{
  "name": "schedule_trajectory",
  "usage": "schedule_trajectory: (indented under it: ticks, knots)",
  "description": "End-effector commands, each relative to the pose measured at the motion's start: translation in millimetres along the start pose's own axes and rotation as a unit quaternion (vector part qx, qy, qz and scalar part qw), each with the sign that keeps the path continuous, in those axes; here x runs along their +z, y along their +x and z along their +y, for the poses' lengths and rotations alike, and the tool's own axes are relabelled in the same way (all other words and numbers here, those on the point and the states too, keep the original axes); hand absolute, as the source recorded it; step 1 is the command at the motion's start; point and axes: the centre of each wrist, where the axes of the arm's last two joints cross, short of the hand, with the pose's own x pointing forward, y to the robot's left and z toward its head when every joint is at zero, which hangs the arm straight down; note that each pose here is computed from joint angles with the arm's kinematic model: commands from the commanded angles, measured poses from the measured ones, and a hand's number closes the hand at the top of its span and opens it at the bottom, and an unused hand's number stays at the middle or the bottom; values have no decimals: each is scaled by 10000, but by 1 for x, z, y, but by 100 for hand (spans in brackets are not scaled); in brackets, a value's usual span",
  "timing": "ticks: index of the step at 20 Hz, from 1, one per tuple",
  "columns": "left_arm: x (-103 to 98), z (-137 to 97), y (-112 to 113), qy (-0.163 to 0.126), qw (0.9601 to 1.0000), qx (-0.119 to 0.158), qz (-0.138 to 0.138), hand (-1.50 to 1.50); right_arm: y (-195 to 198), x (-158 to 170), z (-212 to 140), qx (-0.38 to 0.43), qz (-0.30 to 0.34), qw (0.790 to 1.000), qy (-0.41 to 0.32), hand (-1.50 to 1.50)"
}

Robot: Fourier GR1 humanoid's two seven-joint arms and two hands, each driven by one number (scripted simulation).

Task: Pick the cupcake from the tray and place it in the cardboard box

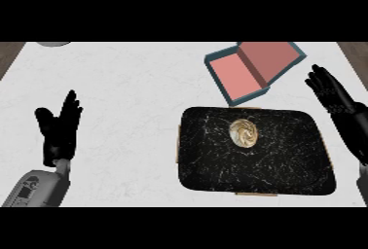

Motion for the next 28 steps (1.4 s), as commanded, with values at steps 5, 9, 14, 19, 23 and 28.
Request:
schedule_trajectory:
  ticks: [5,9,14,19,23,28]
  knots:
    - [6,-20,44,-816,9899,635,-972,0,-34,-21,-73,-1401,416,9829,-1118,150]
    - [22,-33,44,-1326,9827,955,-872,0,-78,9,-84,327,1600,9802,-1124,150]
    - [20,-18,47,-1174,9841,978,-904,0,-90,-23,-87,578,212,9967,-532,-150]
    - [31,-11,53,-1279,9839,881,-887,0,-30,-50,-133,1585,518,9838,659,-150]
    - [25,-4,43,-1220,9850,899,-826,0,-6,-68,-128,2196,1131,9454,2127,-150]
    - [30,-5,31,-970,9864,962,-918,0,24,-82,-130,2093,1424,9236,2879,-150]
